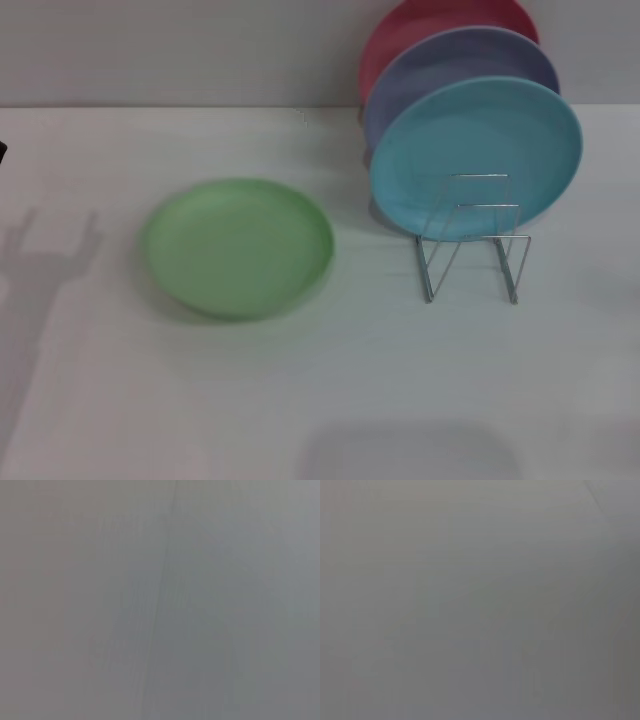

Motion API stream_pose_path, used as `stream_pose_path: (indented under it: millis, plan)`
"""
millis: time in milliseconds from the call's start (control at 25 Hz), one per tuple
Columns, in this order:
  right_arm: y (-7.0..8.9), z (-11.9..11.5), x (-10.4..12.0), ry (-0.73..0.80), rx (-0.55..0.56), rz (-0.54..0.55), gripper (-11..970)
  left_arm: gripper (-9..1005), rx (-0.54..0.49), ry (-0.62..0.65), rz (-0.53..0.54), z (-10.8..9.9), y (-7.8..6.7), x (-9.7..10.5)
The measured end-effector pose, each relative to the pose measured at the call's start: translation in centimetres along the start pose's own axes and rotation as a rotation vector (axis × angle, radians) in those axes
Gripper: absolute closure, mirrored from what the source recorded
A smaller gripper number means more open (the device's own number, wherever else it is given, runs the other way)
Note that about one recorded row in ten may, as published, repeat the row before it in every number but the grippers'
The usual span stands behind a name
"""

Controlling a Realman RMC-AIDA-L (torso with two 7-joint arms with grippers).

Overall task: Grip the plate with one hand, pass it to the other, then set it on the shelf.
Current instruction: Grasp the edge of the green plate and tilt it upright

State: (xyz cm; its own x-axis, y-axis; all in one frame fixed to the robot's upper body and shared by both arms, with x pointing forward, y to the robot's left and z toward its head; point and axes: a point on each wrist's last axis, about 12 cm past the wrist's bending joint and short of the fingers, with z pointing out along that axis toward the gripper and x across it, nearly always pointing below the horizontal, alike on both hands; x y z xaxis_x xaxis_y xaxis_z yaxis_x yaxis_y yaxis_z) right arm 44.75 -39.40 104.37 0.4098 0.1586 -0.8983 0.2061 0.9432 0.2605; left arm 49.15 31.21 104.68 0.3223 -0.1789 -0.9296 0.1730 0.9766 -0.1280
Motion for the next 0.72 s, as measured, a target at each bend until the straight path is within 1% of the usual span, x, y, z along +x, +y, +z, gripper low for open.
stream_pose_path:
  millis: [40, 200, 320, 400, 720]
  plan:
    - [0.0, 0.0, 0.0, 0.000, 0.000, 0.000, 199, 167, 0.000, 0.000, 0.000, 0.0, 0.0, 0.0]
    - [0.2, 1.2, -0.1, -0.009, -0.017, -0.009, 199, 168, -0.024, 0.020, -0.010, 0.7, 0.0, 0.4]
    - [0.4, 1.6, -0.1, -0.018, -0.016, -0.005, 199, 169, -0.027, 0.017, -0.016, 0.9, -0.1, 0.4]
    - [0.3, 2.0, -0.3, -0.038, 0.006, -0.004, 199, 170, -0.031, 0.011, -0.021, 1.1, -0.2, 0.3]
    - [-0.1, 2.6, -0.7, -0.054, 0.015, -0.021, 199, 172, -0.017, 0.017, -0.020, 1.9, -0.4, 0.4]
